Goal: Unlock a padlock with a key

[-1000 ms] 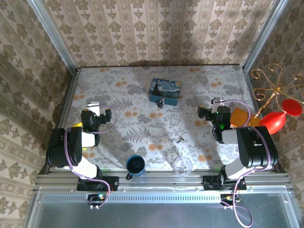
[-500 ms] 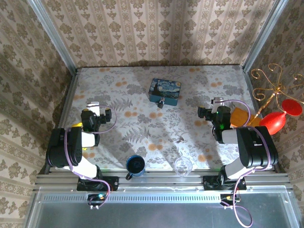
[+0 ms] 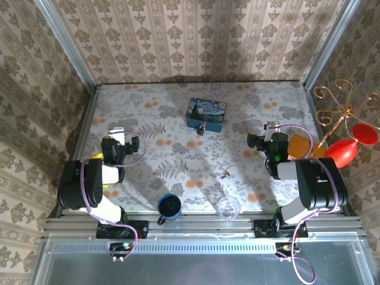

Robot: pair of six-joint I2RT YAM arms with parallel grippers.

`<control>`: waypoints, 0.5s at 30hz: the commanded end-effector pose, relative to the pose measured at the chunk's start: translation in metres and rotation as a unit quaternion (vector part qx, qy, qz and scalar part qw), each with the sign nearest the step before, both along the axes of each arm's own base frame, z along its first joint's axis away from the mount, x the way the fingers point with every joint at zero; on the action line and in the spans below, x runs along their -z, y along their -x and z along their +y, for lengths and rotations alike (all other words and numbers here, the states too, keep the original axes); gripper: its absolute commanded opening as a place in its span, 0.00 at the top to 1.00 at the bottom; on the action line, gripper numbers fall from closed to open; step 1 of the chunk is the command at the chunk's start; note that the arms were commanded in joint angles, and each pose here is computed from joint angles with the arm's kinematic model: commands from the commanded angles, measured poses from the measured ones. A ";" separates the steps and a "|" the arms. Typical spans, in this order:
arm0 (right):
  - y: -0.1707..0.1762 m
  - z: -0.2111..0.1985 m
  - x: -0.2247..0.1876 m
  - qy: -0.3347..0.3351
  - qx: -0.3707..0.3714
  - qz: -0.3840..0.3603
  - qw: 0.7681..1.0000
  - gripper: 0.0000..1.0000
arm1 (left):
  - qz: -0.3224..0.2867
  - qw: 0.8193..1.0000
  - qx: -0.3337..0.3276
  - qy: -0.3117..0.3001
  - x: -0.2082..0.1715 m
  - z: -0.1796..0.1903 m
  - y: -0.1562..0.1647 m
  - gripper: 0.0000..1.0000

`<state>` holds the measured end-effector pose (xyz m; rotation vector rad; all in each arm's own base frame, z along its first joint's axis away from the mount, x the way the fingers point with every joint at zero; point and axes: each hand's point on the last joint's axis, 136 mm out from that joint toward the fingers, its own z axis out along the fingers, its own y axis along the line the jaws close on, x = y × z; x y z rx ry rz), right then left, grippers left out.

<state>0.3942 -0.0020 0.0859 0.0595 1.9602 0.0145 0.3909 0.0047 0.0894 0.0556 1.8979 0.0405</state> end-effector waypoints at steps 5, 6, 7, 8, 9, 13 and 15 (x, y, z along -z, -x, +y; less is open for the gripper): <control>-0.006 -0.001 -0.011 0.013 0.004 -0.014 1.000 0.00 | -0.018 1.000 0.001 -0.007 -0.011 -0.001 -0.005 0.00; -0.006 -0.001 -0.011 0.013 0.004 -0.014 1.000 0.00 | -0.017 1.000 0.000 -0.007 -0.010 0.000 -0.005 0.00; -0.006 -0.002 -0.011 0.013 0.004 -0.014 1.000 0.00 | -0.017 1.000 -0.001 -0.007 -0.010 0.000 -0.005 0.00; -0.006 -0.002 -0.011 0.013 0.005 -0.015 1.000 0.00 | -0.017 1.000 -0.001 -0.007 -0.010 0.000 -0.005 0.00; -0.006 -0.002 -0.011 0.013 0.004 -0.015 1.000 0.00 | -0.016 1.000 -0.002 -0.007 -0.010 0.000 -0.005 0.00; -0.006 -0.002 -0.012 0.014 0.005 -0.016 1.000 0.00 | -0.018 1.000 -0.003 -0.007 -0.011 0.001 -0.005 0.00; -0.007 -0.006 -0.014 0.013 0.019 -0.012 1.000 0.00 | -0.018 1.000 -0.005 -0.006 -0.011 0.001 -0.005 0.00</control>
